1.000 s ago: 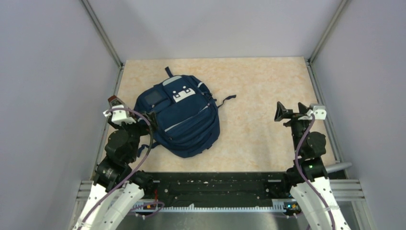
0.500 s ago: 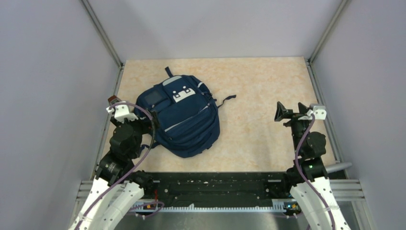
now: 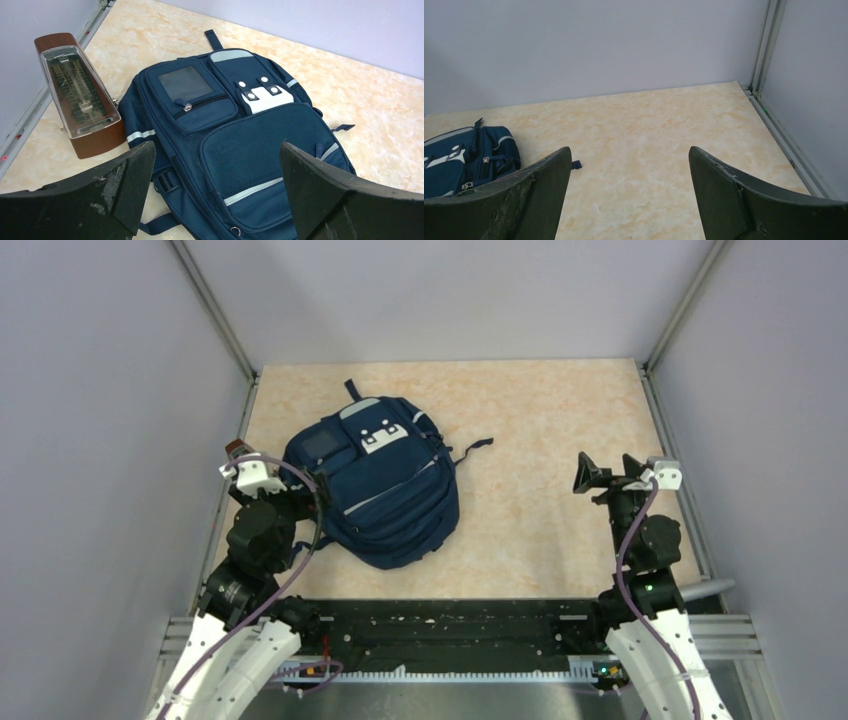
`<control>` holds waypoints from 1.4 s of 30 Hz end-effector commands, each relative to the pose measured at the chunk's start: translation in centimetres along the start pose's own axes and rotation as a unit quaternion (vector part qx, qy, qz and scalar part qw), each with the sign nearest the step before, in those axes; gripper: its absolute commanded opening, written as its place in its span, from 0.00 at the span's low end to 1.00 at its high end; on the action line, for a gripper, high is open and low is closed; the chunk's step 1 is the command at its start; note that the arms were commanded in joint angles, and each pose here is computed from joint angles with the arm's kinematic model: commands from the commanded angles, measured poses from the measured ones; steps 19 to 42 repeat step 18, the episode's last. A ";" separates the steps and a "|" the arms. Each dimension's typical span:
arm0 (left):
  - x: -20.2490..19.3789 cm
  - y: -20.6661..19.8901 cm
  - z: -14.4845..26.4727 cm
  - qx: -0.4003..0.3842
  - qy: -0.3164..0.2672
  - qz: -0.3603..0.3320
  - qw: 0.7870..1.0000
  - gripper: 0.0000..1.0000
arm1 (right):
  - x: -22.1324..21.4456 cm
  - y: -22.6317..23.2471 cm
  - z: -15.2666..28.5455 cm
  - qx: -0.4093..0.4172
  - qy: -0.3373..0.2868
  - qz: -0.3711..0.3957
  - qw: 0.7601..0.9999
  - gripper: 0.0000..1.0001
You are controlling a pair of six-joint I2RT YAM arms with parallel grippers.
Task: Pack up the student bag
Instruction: Reset both arms
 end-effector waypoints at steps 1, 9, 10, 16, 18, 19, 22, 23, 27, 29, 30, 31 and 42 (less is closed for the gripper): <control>1.9 -0.8 0.5 -0.013 -0.026 0.020 0.999 0.98 | 2.7 -0.1 -0.1 -0.002 -0.036 -0.016 0.999 0.85; 1.9 -0.9 0.5 -0.014 -0.025 0.021 0.999 0.98 | 2.3 -1.0 -0.7 -0.032 0.002 -0.029 0.999 0.99; 1.9 -0.9 0.5 -0.014 -0.026 0.021 0.999 0.98 | 2.1 -0.9 -0.7 -0.032 0.002 -0.030 0.999 0.99; 1.9 -0.8 0.5 -0.013 -0.026 0.022 0.999 0.98 | 2.5 -0.8 -0.6 -0.028 -0.006 -0.031 0.999 0.99; 1.8 -0.8 0.5 -0.015 -0.024 0.021 0.999 0.98 | 2.5 -0.5 -0.6 -0.017 -0.007 -0.030 0.999 0.99; 1.8 -0.8 0.5 -0.015 -0.024 0.021 0.999 0.98 | 2.5 -0.5 -0.6 -0.017 -0.007 -0.030 0.999 0.99; 1.8 -0.8 0.5 -0.015 -0.024 0.021 0.999 0.98 | 2.5 -0.5 -0.6 -0.017 -0.007 -0.030 0.999 0.99; 1.8 -0.8 0.5 -0.015 -0.024 0.021 0.999 0.98 | 2.5 -0.5 -0.6 -0.017 -0.007 -0.030 0.999 0.99; 1.8 -0.8 0.5 -0.015 -0.024 0.021 0.999 0.98 | 2.5 -0.5 -0.6 -0.017 -0.007 -0.030 0.999 0.99; 1.8 -0.8 0.5 -0.015 -0.024 0.021 0.999 0.98 | 2.5 -0.5 -0.6 -0.017 -0.007 -0.030 0.999 0.99; 1.8 -0.8 0.5 -0.015 -0.024 0.021 0.999 0.98 | 2.5 -0.5 -0.6 -0.017 -0.007 -0.030 0.999 0.99; 1.8 -0.8 0.5 -0.015 -0.024 0.021 0.999 0.98 | 2.5 -0.5 -0.6 -0.017 -0.007 -0.030 0.999 0.99; 1.8 -0.8 0.5 -0.015 -0.024 0.021 0.999 0.98 | 2.5 -0.5 -0.6 -0.017 -0.007 -0.030 0.999 0.99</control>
Point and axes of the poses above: each gripper's point midway between its finger pads, its own z axis back along the fingers, its own y axis along the line the jaws close on, x = y × z, the point moved 1 cm from there along z, back along the fingers, and after that the axes turned 12 degrees about z, right-handed, at the moved point
